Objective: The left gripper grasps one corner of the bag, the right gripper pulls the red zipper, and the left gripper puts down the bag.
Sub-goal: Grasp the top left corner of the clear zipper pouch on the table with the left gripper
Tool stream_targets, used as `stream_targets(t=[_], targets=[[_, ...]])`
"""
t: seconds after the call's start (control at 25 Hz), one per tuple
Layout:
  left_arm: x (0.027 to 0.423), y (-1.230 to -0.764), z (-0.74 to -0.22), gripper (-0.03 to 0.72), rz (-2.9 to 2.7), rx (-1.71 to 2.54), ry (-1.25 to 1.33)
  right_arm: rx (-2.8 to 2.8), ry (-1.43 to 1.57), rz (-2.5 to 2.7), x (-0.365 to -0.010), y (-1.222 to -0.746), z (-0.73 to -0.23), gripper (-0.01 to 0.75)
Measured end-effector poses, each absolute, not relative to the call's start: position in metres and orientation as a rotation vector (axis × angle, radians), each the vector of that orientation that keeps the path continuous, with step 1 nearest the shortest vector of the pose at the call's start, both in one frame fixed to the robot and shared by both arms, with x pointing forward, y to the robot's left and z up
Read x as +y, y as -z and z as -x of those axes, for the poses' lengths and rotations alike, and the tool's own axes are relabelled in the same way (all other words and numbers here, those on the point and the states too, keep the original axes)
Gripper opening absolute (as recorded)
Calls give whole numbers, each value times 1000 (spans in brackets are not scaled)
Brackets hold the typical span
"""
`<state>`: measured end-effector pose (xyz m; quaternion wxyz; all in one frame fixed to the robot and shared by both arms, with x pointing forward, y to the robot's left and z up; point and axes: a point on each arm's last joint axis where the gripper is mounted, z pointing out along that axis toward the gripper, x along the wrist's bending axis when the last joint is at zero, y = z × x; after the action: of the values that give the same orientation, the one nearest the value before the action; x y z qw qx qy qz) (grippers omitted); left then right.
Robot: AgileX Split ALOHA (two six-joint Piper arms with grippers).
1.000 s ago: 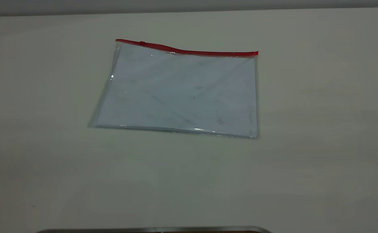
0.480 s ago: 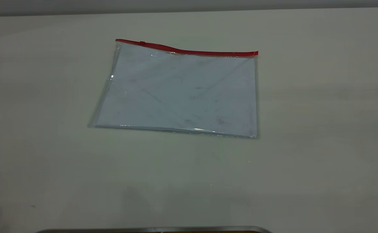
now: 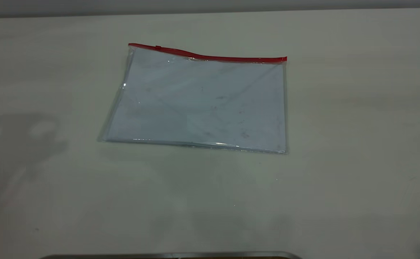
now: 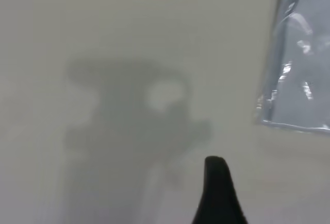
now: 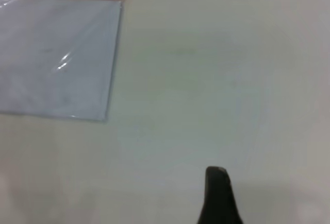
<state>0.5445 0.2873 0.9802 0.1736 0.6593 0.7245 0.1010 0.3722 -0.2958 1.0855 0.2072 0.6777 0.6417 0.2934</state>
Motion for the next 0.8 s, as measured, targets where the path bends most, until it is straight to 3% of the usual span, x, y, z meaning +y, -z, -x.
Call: stream_targets(t=[0.4, 0.8], targets=[[269, -902, -666, 590, -2033, 1875, -27, 1788, -761, -1961, -303, -1063, -437, 579], [250, -849, -718, 590, -2141, 1517, 101, 1838, -692, -1979, -309, -1043, -499, 579]])
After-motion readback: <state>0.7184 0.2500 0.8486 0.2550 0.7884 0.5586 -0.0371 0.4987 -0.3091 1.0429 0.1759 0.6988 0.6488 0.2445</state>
